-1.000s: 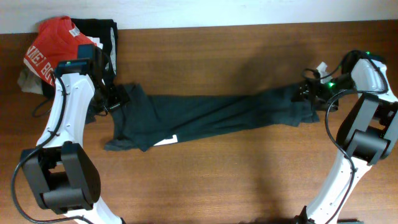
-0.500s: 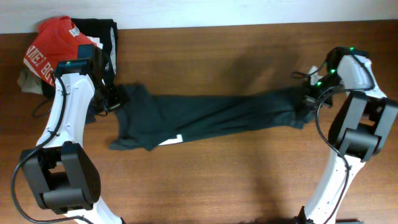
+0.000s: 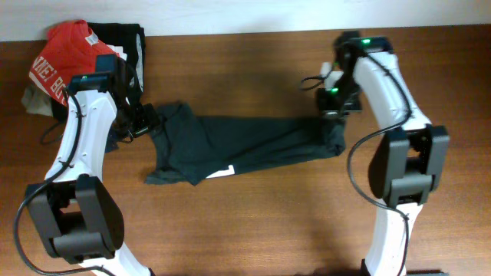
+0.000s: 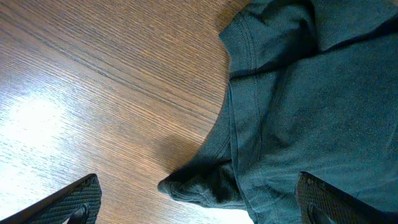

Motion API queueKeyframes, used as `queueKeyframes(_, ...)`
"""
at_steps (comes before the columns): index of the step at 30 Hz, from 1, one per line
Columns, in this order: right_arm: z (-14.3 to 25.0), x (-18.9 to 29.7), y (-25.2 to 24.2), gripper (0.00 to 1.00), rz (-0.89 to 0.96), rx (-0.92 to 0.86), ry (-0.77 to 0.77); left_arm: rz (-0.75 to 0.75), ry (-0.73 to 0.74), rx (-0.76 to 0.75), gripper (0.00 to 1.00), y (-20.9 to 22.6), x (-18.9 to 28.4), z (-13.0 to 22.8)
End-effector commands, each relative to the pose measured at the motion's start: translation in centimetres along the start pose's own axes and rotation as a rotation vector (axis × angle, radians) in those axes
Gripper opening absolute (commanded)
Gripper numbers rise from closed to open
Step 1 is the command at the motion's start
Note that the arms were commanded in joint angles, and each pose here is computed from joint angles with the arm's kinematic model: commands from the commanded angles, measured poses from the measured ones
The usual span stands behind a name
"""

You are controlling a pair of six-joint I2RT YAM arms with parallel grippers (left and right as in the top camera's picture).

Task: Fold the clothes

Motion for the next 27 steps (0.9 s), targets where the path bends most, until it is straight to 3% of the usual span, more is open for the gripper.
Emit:
queueKeyframes(1, 1.5, -2.2, 1.8, 0.17, 0.025, 0.062, 0.044, 0.007, 0.006, -0.004, 0.99, -0.3, 0.1, 0.3)
queueKeyframes(3, 2.8, -3.7, 2.7, 0.24, 0.041, 0.094, 0.082, 0.007, 0.006, -0.004, 0.99, -0.3, 0.1, 0.3)
queueKeyframes(4, 3.2, -4.1, 3.0, 0.37, 0.046, 0.103, 0.093, 0.007, 0.005, -0.004, 0.99, -0.3, 0.1, 0.2)
queueKeyframes(5, 3.6, -4.3, 3.5, 0.86, 0.051, 0.119, 0.099, 0.007, 0.005, -0.004, 0.99, -0.3, 0.1, 0.2)
queueKeyframes(6, 3.6, -4.3, 3.4, 0.99, 0.057, 0.12, 0.096, 0.007, 0.005, -0.004, 0.99, -0.3, 0.1, 0.2)
queueKeyframes(10, 2.2, -1.5, 1.0, 0.99, 0.101, 0.067, 0.061, 0.007, 0.005, -0.004, 0.99, -0.3, 0.1, 0.2)
queueKeyframes(16, -1.1, 3.3, -6.7, 0.99, 0.079, -0.133, -0.028, 0.008, 0.005, -0.004, 0.99, -0.3, 0.1, 0.2)
queueKeyframes(19, -1.6, 2.0, -8.9, 0.99, -0.026, -0.158, -0.012, 0.008, 0.005, -0.004, 0.99, -0.3, 0.1, 0.2)
queueKeyframes(22, -1.2, -0.3, -7.6, 0.99, -0.214, -0.1, 0.021, 0.008, 0.004, -0.004, 0.99, -0.3, 0.1, 0.2)
queueKeyframes(27, -0.5, -5.2, -5.7, 0.99, -0.323, -0.06, 0.031, 0.008, 0.001, -0.004, 0.99, -0.3, 0.1, 0.1)
Point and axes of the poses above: each gripper's point midway between its finger pads, its own x axis back along the fingers, its own y axis along the line the jaws close on, z = x × y, the point moved 1 cm from there along x, back along the fingers, and after that the axes turned 15 degrees about -x, right-handed, at the moved point
